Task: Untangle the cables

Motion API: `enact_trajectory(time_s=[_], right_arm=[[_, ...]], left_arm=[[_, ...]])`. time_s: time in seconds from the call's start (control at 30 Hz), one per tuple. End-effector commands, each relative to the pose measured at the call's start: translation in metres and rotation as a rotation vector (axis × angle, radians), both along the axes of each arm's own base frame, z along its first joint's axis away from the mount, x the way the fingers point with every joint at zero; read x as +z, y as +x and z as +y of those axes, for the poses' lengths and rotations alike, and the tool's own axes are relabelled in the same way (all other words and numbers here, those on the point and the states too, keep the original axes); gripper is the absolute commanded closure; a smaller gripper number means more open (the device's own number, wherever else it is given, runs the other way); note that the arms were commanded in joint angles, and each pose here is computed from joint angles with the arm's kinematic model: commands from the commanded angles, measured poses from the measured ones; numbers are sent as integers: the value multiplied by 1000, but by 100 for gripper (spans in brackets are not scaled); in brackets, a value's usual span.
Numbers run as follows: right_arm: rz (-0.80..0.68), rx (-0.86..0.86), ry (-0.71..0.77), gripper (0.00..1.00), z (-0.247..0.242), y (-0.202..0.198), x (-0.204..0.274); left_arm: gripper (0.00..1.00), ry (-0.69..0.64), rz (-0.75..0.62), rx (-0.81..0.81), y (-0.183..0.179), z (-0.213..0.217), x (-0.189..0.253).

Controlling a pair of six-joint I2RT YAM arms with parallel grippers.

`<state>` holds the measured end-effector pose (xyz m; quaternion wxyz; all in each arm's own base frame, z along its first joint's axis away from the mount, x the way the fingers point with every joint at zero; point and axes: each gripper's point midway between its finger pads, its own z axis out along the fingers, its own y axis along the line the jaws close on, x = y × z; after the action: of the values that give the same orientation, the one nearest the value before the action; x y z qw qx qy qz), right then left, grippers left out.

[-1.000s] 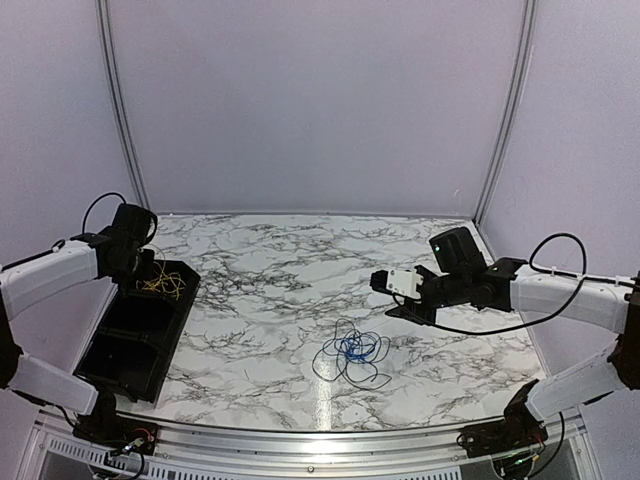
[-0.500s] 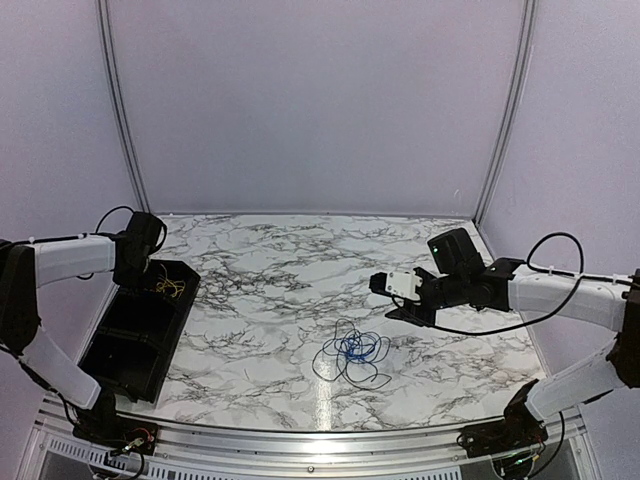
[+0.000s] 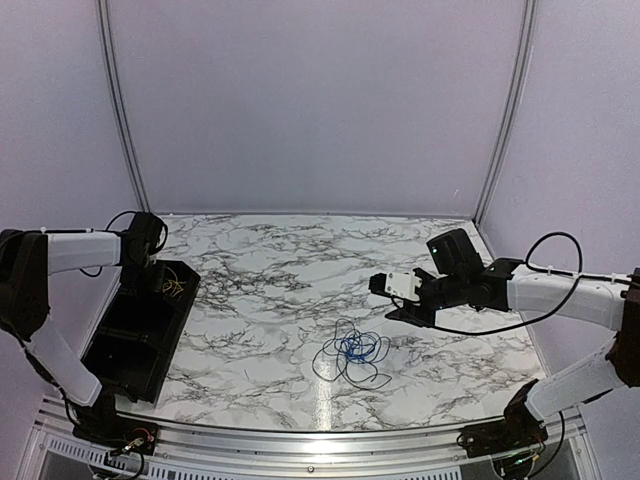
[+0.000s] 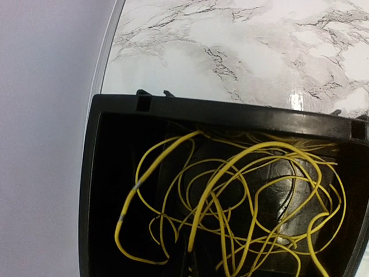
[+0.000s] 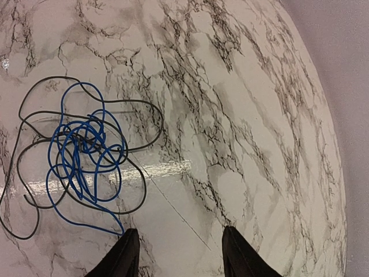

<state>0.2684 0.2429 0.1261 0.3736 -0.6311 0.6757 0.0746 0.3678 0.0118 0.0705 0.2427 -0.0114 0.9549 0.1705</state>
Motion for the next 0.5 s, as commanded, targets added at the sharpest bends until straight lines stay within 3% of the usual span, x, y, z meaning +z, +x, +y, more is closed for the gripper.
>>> enact_trajectory(time_s=[0.0,0.17,0.47], right_arm=[[-9,12,-4,51,5,1,4],[2,13,-13,51,5,1,-1],[20,8,-26,51,5,2,-8]], left_arm=[[88,-25,-36,2,2,-1,18],[72,5,-135,56,-2,10,50],[64,-35,-325,81,-12,12,108]])
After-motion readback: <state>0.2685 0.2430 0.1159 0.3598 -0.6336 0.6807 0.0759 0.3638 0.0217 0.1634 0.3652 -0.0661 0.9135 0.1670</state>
